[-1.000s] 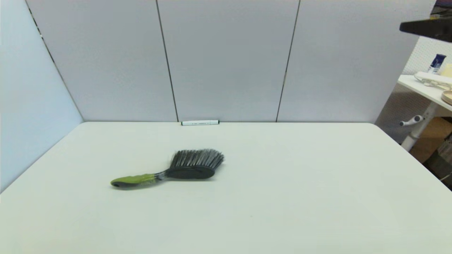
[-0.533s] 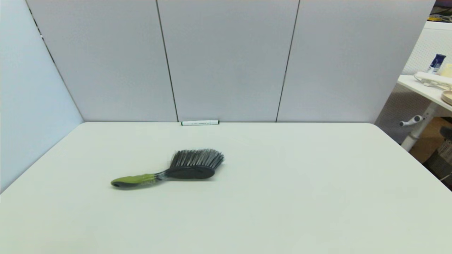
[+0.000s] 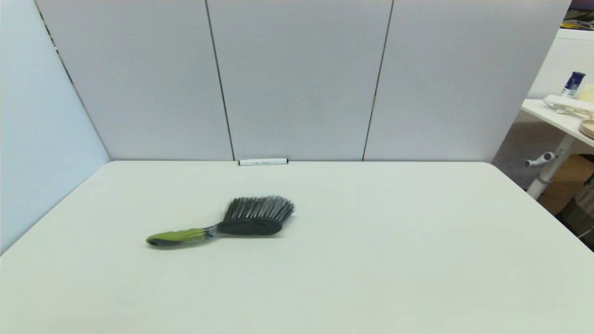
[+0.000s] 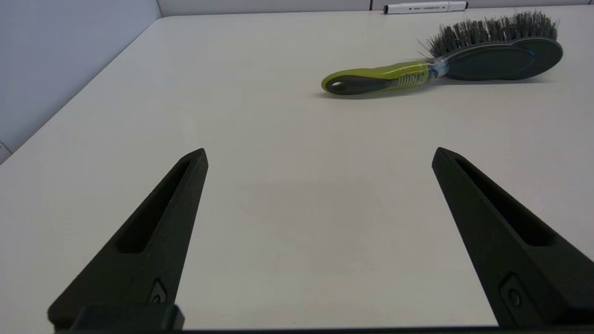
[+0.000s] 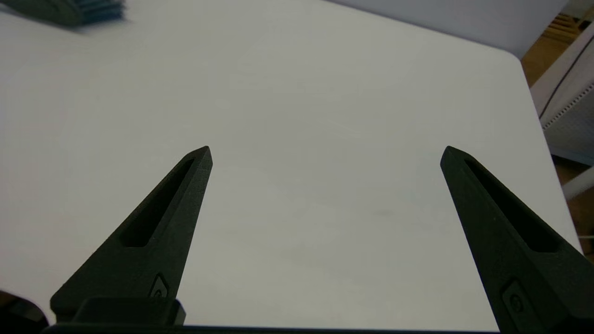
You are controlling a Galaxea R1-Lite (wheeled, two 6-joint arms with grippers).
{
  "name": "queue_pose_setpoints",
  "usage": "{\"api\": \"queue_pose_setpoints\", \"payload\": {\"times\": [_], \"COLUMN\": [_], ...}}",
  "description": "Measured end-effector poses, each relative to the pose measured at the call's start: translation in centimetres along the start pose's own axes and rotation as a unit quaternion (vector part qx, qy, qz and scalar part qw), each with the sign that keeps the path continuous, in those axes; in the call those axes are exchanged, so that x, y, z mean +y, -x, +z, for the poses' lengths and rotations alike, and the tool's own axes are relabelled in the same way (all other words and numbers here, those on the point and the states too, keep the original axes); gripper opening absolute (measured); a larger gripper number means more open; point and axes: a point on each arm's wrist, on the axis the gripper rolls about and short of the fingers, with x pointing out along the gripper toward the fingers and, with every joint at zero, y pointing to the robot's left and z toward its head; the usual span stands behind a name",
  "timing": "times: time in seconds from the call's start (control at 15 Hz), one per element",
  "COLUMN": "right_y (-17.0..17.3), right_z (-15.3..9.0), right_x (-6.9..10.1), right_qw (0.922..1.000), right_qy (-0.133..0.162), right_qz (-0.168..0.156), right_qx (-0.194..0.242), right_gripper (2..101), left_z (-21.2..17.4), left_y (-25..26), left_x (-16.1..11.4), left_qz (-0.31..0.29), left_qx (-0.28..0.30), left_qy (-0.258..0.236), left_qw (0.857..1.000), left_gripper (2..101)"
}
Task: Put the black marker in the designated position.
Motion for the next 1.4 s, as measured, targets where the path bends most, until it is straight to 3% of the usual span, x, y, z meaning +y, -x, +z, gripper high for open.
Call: {"api": "queue_pose_setpoints", "payload": {"times": [0.33, 0.47, 1.13, 1.4], "right_y": [0.0, -0.2, 0.9, 0.9], "right_z": [-5.0, -6.0, -7.6, -7.7], "right_x": [0.7, 0.8, 1.4, 1.4], "right_qw": [0.9979, 0.9956, 0.9934, 0.9924], "right_qy": [-0.005, -0.010, -0.021, -0.047], "right_qz": [-0.065, -0.091, -0.089, -0.087], "right_qx": [0.010, -0.020, -0.069, -0.073], "right_gripper": [97.1, 97.1, 97.1, 97.1], "left_z": [0.0, 0.0, 0.0, 0.0], "left_y": [0.0, 0.0, 0.0, 0.0], "left_x": [0.0, 0.0, 0.0, 0.0], "left_qz": [0.000, 0.000, 0.000, 0.000], "left_qx": [0.000, 0.000, 0.000, 0.000], "left_qy": [0.000, 0.000, 0.000, 0.000], "left_qw": [1.000, 1.000, 1.000, 1.000], "left_gripper": [97.9, 97.9, 97.9, 97.9]}}
